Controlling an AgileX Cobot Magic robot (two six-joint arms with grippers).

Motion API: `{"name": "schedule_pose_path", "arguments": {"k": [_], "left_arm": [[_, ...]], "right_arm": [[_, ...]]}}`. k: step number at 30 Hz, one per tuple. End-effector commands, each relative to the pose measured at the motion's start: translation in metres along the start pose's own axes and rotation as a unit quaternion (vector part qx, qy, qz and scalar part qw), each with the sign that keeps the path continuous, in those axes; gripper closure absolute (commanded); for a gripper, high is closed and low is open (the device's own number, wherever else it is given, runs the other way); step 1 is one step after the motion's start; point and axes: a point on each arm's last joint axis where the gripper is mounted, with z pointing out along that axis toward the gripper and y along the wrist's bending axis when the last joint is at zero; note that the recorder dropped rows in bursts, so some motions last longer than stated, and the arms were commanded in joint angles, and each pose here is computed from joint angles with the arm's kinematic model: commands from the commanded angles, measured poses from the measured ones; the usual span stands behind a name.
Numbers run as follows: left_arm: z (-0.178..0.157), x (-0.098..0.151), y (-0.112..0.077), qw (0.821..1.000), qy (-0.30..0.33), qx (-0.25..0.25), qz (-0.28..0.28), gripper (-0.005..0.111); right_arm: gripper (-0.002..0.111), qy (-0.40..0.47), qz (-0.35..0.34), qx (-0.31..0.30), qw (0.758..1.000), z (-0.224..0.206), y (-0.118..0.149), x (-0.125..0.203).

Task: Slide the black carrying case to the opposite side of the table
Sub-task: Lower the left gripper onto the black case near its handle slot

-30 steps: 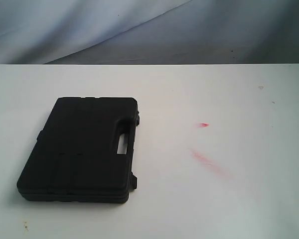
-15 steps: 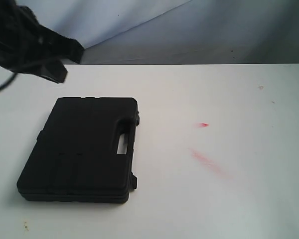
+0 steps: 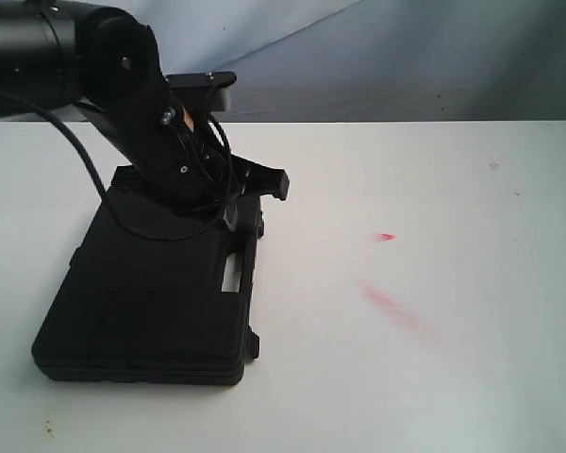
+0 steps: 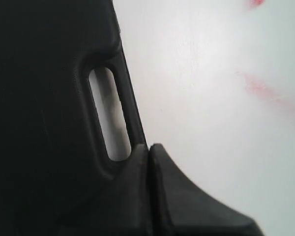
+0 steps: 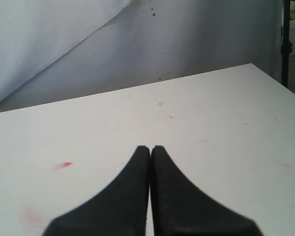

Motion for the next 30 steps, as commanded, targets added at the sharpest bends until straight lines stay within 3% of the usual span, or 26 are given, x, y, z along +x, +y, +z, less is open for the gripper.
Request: {"name": "schedule_pose_path", "arguments": {"k": [1, 11, 17, 20, 24, 30], "left_arm": [[0.014, -0.002, -0.003, 0.999, 0.003, 0.004, -0.037, 0.107], [0.036, 0.0, 0.002, 0.997, 0.024, -0.021, -0.076, 0.107], [0.041, 0.003, -0.018, 0.998, 0.005, -0.003, -0.069, 0.106], [0.042, 0.002, -0.018, 0.997, -0.001, -0.003, -0.078, 0.096], [0.045, 0.002, -0.015, 0.997, -0.006, -0.02, -0.078, 0.065], [0.073, 0.004, -0.009, 0.994, 0.004, -0.043, -0.101, 0.065]], "right_arm": [[0.108, 0.001, 0.002, -0.002, 1.0, 0.0, 0.0, 0.001], [0.108, 0.001, 0.002, -0.002, 1.0, 0.0, 0.0, 0.001], [0.108, 0.001, 0.002, -0.002, 1.0, 0.0, 0.0, 0.001], [0.108, 0.001, 0.002, -0.002, 1.0, 0.0, 0.0, 0.001], [0.108, 0.001, 0.002, -0.002, 1.0, 0.0, 0.0, 0.001], [0.108, 0.001, 0.002, -0.002, 1.0, 0.0, 0.0, 0.001]]}}
